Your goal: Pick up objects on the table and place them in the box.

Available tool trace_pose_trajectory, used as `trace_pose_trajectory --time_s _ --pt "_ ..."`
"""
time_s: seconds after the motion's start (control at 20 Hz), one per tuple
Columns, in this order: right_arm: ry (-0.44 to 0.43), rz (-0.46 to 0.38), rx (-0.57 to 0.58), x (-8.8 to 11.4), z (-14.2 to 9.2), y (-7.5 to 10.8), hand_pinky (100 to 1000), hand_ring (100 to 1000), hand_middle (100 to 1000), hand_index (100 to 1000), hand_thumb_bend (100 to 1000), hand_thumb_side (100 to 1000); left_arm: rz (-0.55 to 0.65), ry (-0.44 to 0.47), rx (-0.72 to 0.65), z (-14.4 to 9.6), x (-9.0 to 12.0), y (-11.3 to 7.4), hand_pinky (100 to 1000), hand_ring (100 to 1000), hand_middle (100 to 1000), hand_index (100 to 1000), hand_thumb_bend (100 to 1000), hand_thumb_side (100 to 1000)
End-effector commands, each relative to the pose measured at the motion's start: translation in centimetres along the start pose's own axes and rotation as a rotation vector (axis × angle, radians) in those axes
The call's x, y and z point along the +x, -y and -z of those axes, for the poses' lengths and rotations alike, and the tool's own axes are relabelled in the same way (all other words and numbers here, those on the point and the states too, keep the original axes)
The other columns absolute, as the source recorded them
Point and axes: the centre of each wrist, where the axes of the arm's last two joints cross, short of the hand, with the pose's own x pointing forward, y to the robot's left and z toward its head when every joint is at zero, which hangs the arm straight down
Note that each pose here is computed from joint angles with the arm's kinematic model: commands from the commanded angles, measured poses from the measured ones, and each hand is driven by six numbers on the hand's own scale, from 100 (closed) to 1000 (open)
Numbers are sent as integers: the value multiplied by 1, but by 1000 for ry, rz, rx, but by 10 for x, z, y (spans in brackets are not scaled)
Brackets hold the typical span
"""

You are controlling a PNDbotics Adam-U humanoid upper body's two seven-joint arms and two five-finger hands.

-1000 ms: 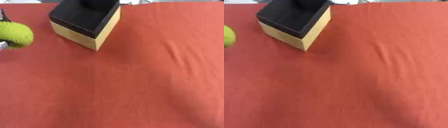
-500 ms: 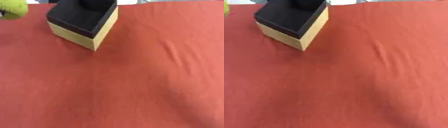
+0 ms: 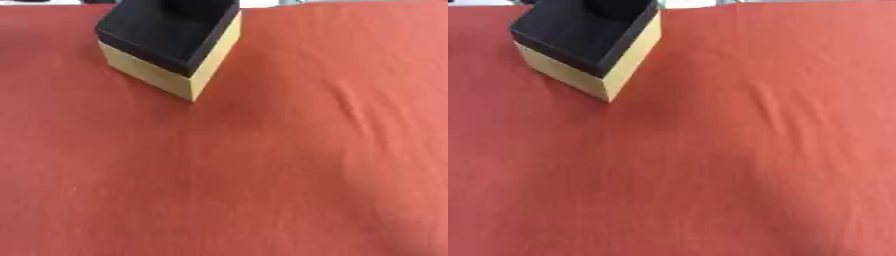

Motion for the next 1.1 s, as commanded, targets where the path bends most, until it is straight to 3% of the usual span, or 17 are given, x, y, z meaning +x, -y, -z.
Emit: trace_pose_trajectory --time_s 0.05,0.4,1.1 --pt "32 16 -6 7 7 2 753 793 606 753 100 646 -2 -34 57 6 -10 -5 563 509 467 595 100 100" --pt "51 60 -12 12 11 -4 752 794 606 752 100 647 -39 -60 50 8 -15 18 563 508 471 597 100 100" --pt "64 56 -21 13 14 -2 751 797 603 749 100 649 -15 -28 17 -1 -24 22 576 512 473 602 100 100"
